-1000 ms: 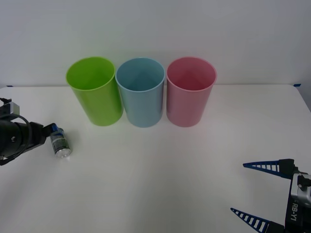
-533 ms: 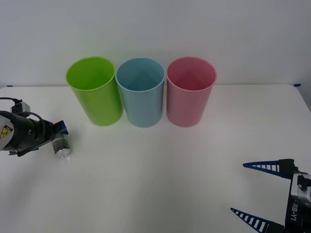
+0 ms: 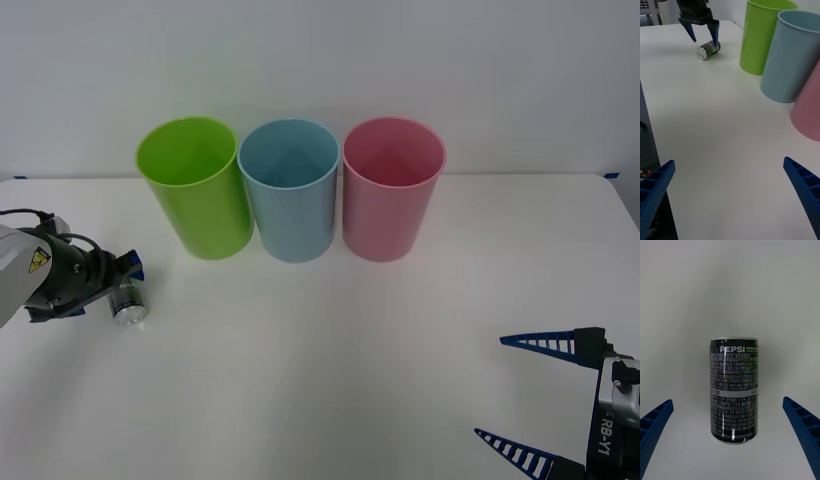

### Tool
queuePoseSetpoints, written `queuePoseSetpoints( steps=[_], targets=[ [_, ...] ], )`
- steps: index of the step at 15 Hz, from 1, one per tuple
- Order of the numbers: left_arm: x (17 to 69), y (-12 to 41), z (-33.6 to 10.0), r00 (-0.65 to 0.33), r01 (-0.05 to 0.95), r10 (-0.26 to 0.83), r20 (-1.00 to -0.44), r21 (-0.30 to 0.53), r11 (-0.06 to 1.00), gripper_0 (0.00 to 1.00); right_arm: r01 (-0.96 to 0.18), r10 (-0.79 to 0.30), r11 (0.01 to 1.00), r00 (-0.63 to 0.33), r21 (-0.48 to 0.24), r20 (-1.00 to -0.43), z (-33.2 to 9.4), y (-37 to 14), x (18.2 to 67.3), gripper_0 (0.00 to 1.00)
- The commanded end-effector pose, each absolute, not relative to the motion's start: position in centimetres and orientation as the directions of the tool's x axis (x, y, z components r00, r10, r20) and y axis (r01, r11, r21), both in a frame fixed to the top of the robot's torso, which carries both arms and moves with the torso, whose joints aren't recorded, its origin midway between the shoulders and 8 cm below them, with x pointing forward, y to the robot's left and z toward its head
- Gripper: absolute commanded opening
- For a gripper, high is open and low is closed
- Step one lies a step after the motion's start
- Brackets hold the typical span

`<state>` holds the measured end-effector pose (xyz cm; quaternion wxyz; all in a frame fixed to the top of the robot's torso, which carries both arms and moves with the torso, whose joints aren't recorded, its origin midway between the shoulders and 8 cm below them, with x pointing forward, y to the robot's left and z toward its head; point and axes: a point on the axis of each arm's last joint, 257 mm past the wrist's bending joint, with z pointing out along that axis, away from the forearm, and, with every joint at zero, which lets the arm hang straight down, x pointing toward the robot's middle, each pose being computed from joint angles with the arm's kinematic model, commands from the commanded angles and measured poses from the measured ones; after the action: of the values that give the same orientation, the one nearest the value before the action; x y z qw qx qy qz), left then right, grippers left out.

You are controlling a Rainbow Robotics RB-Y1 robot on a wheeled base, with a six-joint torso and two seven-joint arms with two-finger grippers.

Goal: Put cans in the blue bin and PET bottles in the pink bin and trash in the green bin.

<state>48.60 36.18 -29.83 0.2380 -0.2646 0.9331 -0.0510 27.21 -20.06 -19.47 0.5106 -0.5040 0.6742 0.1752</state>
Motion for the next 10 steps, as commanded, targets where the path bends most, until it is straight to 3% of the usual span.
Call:
queuePoseSetpoints(
  steps=[1, 5, 10],
  targets=[
    [48.7, 36.1, -30.4, -0.754, -0.476, -0.52, -0.4, -0.212, 0.854, 1.0, -0.859, -0.501, 0.431, 0.03, -0.279, -0.865, -19.5, -20.1, 27.2, 1.0],
    [49.2, 35.9, -31.9, -0.744, -0.517, -0.562, -0.36, -0.222, 0.827, 1.0, -0.859, -0.501, 0.431, 0.03, -0.279, -0.865, -19.5, -20.1, 27.2, 1.0],
    [49.2, 35.9, -32.5, -0.742, -0.526, -0.572, -0.349, -0.225, 0.82, 0.99, -0.859, -0.501, 0.431, 0.03, -0.279, -0.865, -19.5, -20.1, 27.2, 1.0]
  ],
)
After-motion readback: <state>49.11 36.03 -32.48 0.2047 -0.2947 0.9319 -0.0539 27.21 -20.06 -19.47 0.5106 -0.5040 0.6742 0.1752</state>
